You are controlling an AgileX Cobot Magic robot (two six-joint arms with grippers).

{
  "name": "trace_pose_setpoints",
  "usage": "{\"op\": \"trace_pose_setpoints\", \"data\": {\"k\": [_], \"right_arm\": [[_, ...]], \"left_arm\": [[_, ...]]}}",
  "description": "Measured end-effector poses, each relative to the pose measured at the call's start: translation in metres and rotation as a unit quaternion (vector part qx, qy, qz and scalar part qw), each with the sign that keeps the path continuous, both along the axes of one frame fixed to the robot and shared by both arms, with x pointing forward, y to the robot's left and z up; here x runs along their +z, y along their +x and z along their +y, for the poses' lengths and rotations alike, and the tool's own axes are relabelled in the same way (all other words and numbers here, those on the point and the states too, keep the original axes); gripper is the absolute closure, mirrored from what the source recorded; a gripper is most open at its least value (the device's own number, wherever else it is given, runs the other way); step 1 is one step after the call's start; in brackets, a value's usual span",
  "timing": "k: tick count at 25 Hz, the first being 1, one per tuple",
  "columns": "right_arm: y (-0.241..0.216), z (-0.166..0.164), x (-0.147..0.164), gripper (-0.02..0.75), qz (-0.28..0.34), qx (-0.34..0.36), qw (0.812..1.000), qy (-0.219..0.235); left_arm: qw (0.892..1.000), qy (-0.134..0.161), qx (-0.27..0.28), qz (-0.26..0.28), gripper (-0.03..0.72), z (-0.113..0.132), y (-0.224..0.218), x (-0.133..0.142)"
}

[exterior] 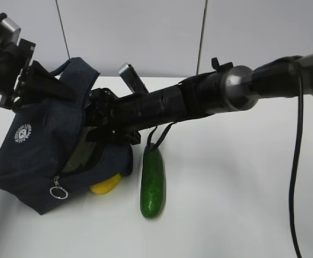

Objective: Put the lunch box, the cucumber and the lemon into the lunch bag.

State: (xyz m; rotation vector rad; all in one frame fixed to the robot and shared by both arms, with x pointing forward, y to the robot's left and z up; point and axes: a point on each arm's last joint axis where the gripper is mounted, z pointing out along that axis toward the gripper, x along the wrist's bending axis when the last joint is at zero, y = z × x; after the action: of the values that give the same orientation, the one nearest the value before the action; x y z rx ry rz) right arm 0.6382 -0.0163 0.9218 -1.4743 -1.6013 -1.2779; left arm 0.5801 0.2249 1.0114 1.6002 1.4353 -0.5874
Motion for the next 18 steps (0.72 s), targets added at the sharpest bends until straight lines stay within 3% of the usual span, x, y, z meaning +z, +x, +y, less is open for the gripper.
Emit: {"op": "trace_pose_setpoints", "data": {"k": [18], "right_arm": [[0.003,-0.024,0.009,0.315,-0.011,0.062,0.997,0.049]], "left_arm": [[1.000,-0.008,0.003,0.006,0.697,0.010,0.000,0.001]]}}
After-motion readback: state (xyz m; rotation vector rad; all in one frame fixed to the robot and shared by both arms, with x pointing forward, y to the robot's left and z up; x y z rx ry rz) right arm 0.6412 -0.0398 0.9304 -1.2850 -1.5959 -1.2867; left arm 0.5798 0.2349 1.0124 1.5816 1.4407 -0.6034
